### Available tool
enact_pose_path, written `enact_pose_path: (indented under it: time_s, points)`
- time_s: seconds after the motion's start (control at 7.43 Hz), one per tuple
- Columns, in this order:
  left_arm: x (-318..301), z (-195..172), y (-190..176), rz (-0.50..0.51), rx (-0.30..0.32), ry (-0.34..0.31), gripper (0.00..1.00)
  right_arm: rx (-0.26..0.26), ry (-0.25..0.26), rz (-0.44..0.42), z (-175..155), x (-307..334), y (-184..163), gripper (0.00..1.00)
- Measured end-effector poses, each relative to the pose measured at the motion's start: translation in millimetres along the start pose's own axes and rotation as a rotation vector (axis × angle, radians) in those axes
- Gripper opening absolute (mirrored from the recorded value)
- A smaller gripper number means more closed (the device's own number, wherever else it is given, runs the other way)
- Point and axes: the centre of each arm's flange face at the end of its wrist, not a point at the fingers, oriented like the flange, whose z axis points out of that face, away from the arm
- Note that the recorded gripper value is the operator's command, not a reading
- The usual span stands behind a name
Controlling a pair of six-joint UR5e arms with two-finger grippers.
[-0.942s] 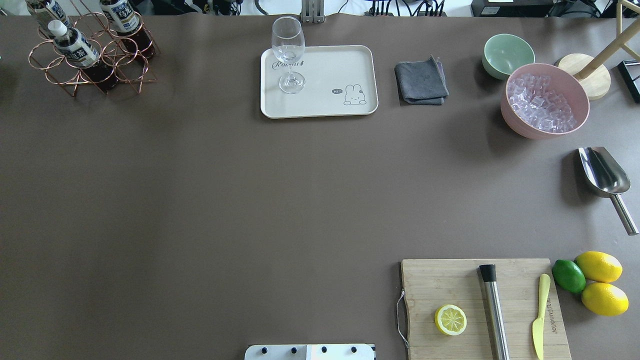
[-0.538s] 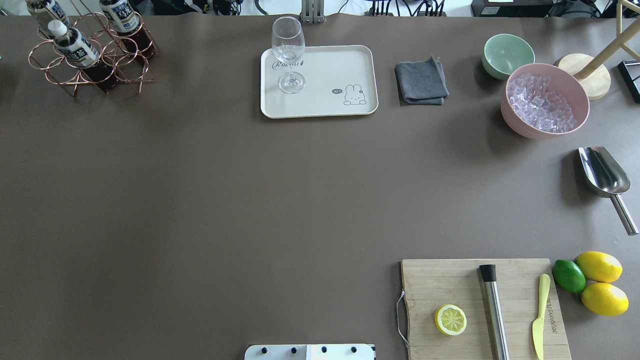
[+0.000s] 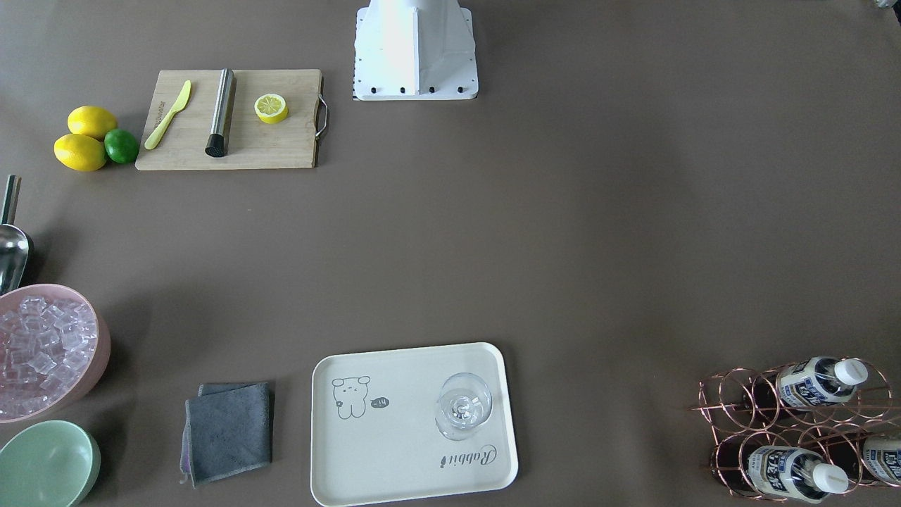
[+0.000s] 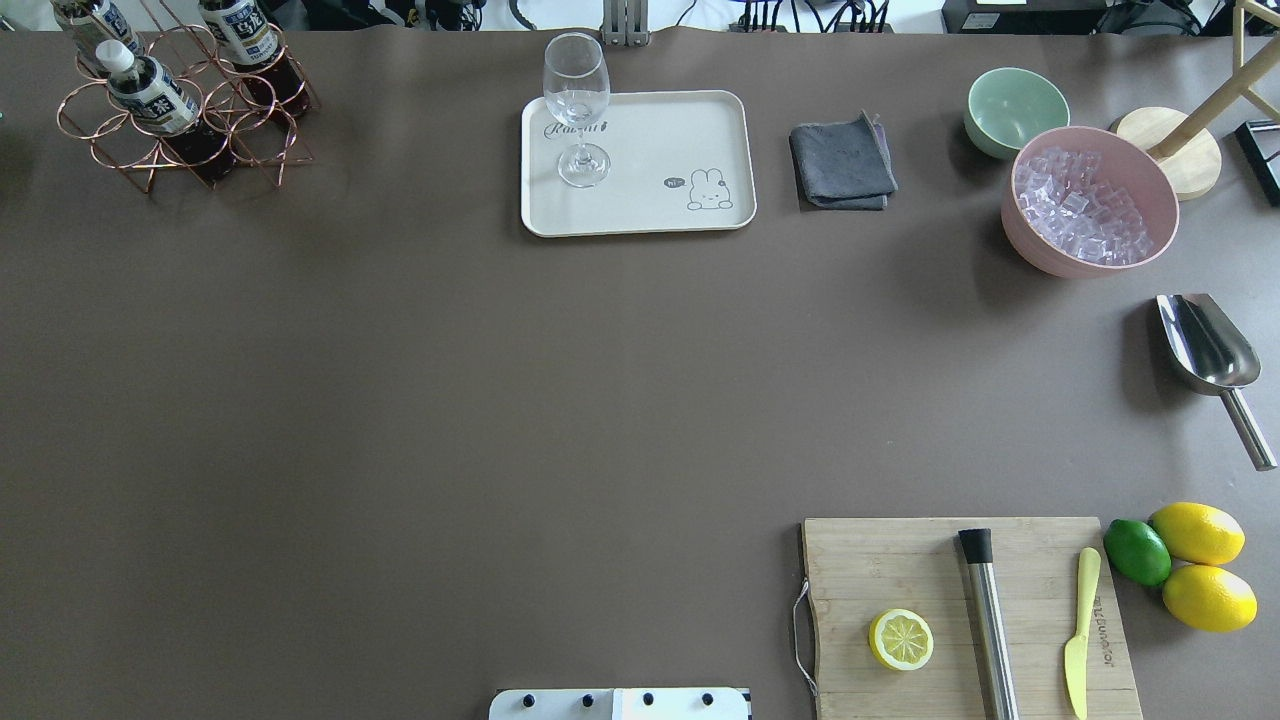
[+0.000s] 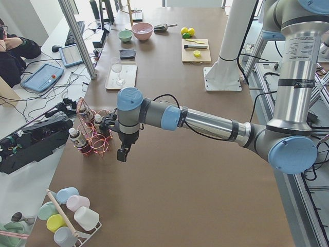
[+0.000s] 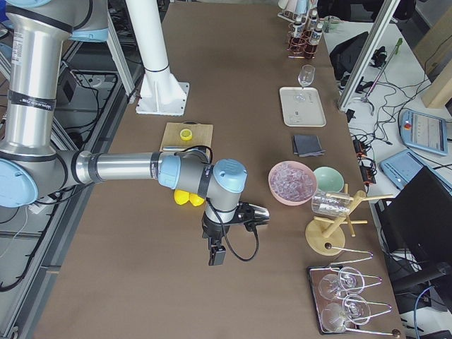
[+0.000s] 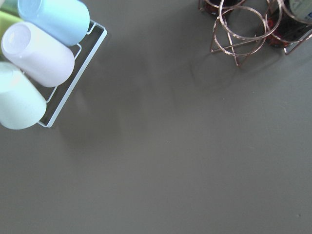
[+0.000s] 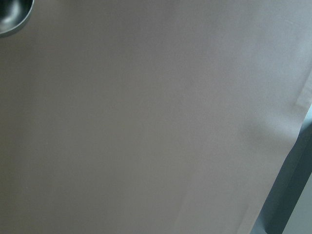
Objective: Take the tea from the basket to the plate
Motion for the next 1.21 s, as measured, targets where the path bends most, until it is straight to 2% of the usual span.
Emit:
enact_pose_path:
  time_s: [0.27,0.54,0.81,1.21]
  points:
    - [1.0,-4.3,-14.4,0.166,0.029,-0.006,0.98,-0.004,-0.003,0.002,1.7,0.6,0.5,1.00]
    - [17.2,-16.9,-46.9,0.278,0.088,-0.017,0.98,-0.013,-0.011,0.009,7.1,2.5,0.7,1.00]
    - [38.0,-19.9,-74.6,0.434,0.114,-0.019,0.98,-0.024,-0.028,0.015,9.4,1.6,-0.9,1.00]
    - [70.2,-17.1,-132.8,0.571,0.152,-0.060,0.97,-0.053,-0.045,0.033,0.7,7.1,-22.3,1.00]
